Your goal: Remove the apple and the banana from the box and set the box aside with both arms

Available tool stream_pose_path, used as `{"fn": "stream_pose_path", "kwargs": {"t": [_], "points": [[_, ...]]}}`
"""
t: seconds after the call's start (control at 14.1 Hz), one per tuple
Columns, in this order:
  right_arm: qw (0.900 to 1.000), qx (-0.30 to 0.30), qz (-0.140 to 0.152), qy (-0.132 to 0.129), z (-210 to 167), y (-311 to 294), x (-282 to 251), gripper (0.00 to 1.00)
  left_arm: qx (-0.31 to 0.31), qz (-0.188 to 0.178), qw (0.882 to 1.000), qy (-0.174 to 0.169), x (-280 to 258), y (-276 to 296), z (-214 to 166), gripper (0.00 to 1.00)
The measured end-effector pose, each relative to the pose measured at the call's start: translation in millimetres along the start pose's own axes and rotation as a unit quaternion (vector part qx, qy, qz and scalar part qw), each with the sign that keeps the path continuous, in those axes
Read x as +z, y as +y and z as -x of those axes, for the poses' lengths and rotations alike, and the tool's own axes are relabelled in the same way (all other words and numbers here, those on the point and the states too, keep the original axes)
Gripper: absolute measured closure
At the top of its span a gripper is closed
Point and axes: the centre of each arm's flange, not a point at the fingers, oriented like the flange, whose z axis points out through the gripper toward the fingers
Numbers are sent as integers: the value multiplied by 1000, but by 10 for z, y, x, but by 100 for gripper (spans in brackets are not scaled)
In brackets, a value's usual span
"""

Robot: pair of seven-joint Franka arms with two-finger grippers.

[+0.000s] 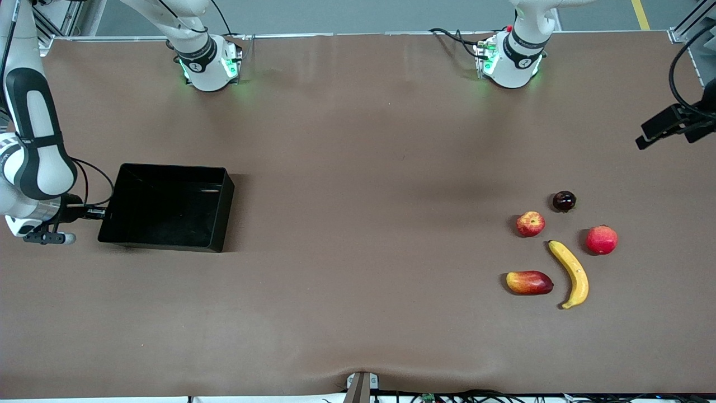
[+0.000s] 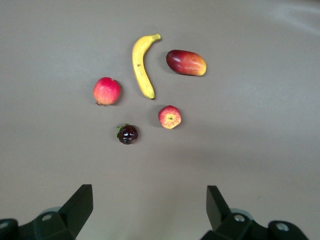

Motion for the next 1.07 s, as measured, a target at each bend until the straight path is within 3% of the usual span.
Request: {"fn": "stream_pose_path", "kwargs": {"t": [0.21,0.36,0.5,0.57,0.64,0.78,1.07], "points": [[1000,-9,-10,-17,10,-78,27,56,3,0,1000,3,1,46,4,0],[1000,-16,-6,-4,-69,-70,-117,37,3,2,1000,17,-12,50,-28,0],[999,-32,-8,3,-225,-52,-612,18,4,3,1000,22,-21,64,-36,0],[999,-47,3,4,-300,-52,-974,6,7,3,1000,23,-23,91,-30,0],[997,-66,34,6,-363,-67,-1359,0,11,3,1000,22,-18,135,-23,0],[991,-97,94,19,-449,-212,-1956,0,14,3,1000,20,11,185,-15,0],[988,-116,102,13,-422,-497,-2274,0,11,3,1000,20,79,168,-43,0]]}}
